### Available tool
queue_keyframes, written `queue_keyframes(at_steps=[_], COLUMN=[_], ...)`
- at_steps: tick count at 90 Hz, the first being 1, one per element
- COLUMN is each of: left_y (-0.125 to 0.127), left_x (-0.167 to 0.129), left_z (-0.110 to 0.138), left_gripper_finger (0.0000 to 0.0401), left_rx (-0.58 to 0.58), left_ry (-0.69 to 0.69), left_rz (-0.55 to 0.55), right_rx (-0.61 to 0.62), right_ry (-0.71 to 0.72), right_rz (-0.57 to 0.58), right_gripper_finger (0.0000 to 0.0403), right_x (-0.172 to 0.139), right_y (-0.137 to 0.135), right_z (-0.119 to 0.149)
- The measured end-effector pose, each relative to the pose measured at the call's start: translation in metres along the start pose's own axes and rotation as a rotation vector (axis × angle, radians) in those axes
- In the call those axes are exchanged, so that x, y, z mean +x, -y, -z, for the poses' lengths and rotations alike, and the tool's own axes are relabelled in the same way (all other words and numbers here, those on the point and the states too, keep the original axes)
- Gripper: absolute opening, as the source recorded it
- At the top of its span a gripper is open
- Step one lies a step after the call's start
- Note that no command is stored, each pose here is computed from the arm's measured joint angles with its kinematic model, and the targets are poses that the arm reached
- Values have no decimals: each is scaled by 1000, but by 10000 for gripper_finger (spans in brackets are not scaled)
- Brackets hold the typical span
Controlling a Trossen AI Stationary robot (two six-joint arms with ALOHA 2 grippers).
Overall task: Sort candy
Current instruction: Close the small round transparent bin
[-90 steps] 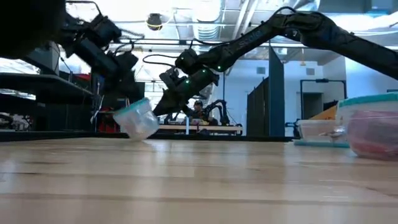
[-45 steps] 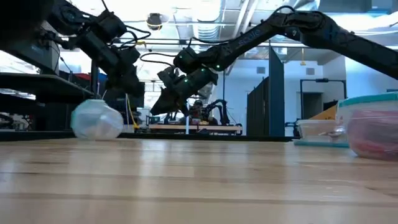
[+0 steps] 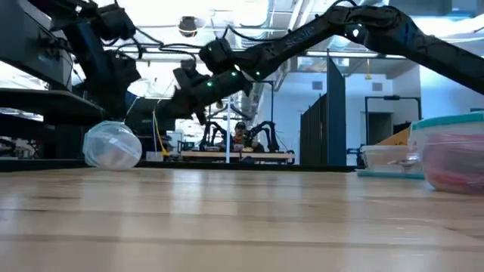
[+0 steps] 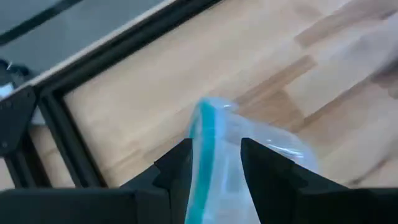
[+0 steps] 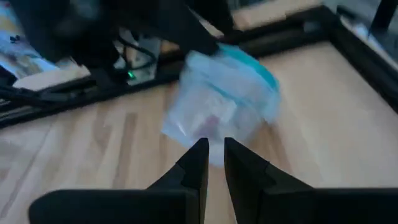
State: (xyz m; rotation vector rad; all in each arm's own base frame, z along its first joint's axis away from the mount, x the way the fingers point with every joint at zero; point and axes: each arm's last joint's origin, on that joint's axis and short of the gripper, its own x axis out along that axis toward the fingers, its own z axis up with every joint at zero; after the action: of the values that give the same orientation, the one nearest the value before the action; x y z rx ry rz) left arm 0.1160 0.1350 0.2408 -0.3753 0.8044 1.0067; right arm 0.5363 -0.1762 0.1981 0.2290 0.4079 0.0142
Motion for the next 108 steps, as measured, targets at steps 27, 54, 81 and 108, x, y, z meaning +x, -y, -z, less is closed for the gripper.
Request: queue_keyframes(at_steps=[27,54,81,108], left_y=[-3,-4,-12,-7], left_x=[6,-3,-7,3], left_z=[4,0,1,-1], left_gripper_finger=[123,123,123,123], left_rx=[-11,15,3,-4], left_ry=[-26,-17,-145,-185], left_rz=[-6,-21,-94,45], right_rx=[2,7,-47,-56], right_ry=[102,78,112,131], right_rz=[52,35,14,42], right_gripper_finger=[38,38,38,38], right_x=[23,43,46,46], right_y=[-17,-20,-32,-28], right_z=[10,37,35,33])
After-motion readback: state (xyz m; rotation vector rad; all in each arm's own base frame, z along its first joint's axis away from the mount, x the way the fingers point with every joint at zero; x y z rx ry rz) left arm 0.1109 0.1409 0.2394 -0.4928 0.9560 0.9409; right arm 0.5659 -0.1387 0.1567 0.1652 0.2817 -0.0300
